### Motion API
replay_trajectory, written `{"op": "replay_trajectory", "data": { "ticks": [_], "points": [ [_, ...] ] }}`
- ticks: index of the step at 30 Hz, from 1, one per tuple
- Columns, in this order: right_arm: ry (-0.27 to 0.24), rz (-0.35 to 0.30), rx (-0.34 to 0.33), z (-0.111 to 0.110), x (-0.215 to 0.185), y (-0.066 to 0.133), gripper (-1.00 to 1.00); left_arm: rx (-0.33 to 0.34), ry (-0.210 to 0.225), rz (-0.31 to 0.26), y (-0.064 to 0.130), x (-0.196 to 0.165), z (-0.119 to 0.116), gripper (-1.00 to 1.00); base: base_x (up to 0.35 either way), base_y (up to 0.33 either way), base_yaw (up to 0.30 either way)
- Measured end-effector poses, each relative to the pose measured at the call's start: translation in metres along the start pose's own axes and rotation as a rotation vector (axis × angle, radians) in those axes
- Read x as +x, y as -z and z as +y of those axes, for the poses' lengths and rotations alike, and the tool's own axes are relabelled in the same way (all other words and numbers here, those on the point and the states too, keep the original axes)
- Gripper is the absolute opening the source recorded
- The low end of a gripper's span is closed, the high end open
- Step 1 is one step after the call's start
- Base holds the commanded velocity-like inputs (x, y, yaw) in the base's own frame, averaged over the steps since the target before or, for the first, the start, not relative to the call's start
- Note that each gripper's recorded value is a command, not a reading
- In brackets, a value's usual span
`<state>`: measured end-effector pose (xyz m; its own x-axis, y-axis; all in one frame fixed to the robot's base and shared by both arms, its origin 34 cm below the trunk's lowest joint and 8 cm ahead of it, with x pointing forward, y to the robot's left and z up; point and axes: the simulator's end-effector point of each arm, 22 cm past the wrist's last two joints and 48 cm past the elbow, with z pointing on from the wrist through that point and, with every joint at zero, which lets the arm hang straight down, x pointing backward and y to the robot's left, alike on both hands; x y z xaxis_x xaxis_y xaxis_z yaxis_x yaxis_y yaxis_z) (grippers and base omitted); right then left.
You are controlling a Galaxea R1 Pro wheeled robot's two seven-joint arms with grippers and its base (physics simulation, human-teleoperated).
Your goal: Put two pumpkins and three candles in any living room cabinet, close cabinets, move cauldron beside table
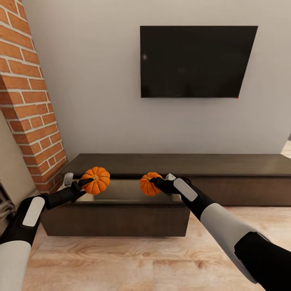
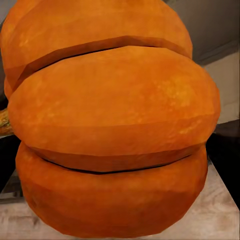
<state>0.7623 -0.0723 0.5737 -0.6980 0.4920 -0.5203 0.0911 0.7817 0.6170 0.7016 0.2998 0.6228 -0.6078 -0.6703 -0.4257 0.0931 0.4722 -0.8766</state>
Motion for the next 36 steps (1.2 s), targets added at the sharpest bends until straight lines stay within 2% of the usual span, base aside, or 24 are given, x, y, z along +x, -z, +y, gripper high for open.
{"op": "replay_trajectory", "data": {
  "ticks": [6,15,36],
  "points": [
    [-0.003,-0.013,-0.001,0.0,-0.0029,-0.0003,-1.0,0.003,0.0,-0.001,0.0004,-0.0009,-0.001,-1.0,0.058,-0.002,-0.018],
    [-0.002,-0.018,-0.008,0.0037,-0.0048,0.0028,-1.0,0.005,-0.003,-0.003,0.0021,-0.0018,-0.0037,-1.0,0.086,0.029,-0.173],
    [0.0,-0.02,-0.01,0.0042,-0.0051,0.0031,-1.0,0.007,-0.003,-0.004,0.003,-0.0026,-0.0039,-1.0,0.135,0.004,-0.005]
  ]
}}
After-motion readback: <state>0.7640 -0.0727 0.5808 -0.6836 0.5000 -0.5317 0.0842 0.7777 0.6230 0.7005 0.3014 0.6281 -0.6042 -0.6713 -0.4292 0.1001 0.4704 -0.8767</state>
